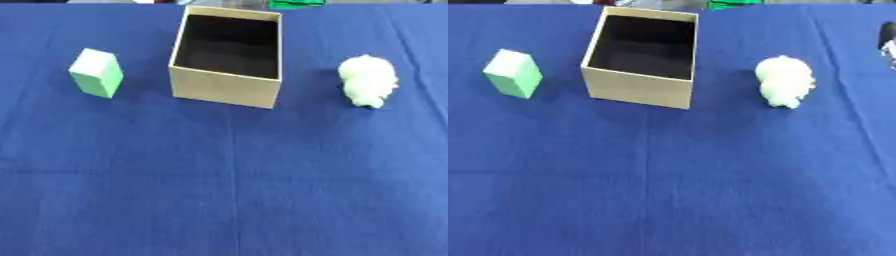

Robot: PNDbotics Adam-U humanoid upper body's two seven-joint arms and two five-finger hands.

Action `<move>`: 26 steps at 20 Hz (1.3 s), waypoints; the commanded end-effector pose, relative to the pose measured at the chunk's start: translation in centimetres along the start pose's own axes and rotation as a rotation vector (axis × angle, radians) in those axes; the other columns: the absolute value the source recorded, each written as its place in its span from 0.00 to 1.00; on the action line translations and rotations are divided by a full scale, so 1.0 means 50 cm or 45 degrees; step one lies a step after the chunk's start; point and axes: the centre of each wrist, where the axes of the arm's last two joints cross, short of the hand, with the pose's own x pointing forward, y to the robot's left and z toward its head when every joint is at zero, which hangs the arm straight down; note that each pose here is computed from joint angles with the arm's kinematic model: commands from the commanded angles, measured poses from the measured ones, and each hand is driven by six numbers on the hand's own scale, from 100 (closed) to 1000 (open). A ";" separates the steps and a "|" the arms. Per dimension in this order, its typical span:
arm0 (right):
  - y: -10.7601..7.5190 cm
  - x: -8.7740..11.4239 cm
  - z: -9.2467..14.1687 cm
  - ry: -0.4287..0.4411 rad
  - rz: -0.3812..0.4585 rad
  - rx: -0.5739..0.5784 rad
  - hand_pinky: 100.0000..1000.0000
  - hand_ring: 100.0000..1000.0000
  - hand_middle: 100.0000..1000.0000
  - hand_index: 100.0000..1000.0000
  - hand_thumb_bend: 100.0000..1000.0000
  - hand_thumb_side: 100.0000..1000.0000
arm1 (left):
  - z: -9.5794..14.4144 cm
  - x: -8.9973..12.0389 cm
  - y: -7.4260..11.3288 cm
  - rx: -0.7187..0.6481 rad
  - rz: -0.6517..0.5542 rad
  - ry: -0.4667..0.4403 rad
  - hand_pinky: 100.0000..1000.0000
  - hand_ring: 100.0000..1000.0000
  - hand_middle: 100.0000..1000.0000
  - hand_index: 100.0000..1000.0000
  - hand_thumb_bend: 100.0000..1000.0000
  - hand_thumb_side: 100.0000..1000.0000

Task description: Pick up objects on the table and place them in the box.

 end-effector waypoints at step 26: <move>-0.019 0.051 -0.029 -0.142 -0.046 0.167 0.90 0.96 0.88 0.96 0.00 1.00 | -0.013 0.015 -0.008 -0.040 0.030 -0.030 0.75 0.64 0.61 0.78 0.21 0.99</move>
